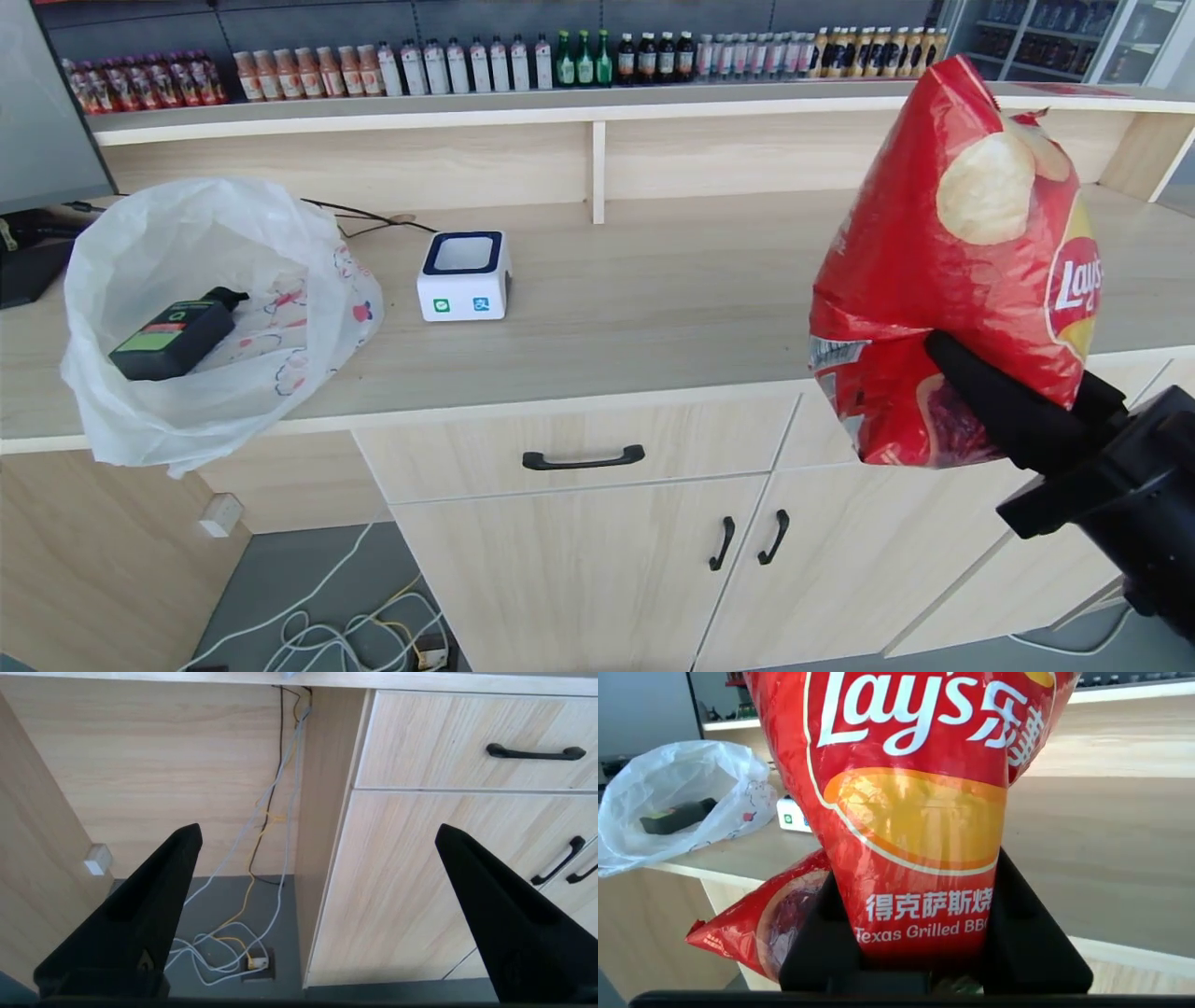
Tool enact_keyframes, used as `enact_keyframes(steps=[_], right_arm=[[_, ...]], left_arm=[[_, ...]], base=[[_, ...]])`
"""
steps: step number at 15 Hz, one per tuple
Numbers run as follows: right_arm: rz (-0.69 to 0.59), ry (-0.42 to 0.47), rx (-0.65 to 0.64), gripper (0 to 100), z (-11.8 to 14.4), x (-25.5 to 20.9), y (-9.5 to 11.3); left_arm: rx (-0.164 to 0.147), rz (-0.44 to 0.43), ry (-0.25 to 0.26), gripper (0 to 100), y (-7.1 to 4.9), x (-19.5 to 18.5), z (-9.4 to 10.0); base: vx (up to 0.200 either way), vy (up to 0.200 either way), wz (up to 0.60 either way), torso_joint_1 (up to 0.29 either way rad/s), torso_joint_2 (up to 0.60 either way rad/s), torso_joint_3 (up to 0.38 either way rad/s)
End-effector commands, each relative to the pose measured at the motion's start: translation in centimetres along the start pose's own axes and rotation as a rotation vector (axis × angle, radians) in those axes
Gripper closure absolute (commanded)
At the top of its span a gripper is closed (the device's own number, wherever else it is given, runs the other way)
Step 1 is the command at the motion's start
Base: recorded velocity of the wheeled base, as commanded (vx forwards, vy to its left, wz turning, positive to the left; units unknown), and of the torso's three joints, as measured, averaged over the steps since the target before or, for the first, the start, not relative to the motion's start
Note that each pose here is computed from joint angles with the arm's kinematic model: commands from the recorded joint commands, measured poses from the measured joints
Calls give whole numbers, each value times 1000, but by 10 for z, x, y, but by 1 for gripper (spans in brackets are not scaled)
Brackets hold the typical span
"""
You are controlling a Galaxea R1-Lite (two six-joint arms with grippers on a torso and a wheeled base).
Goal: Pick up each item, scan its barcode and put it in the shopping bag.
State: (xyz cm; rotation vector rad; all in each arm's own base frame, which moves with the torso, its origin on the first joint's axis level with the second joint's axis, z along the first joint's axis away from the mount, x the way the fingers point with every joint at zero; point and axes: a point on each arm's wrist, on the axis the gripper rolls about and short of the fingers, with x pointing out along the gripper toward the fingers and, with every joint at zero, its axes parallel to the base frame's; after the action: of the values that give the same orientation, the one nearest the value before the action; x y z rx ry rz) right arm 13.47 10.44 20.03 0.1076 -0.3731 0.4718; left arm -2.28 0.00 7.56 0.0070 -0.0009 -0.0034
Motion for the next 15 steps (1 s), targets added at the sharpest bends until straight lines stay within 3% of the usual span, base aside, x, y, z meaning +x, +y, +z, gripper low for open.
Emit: enact_keyframes(steps=[1, 15], right_arm=[[-2, -7, 1, 100, 1, 3, 0], [-9, -40, 7, 100, 9, -5, -3]], left_arm=[[-1, 2, -1, 0, 0, 0, 0], [-5, 2, -1, 0, 0, 0, 0]], base=[[0, 200, 0, -7, 2, 2], [0, 200, 0, 3, 4, 3]])
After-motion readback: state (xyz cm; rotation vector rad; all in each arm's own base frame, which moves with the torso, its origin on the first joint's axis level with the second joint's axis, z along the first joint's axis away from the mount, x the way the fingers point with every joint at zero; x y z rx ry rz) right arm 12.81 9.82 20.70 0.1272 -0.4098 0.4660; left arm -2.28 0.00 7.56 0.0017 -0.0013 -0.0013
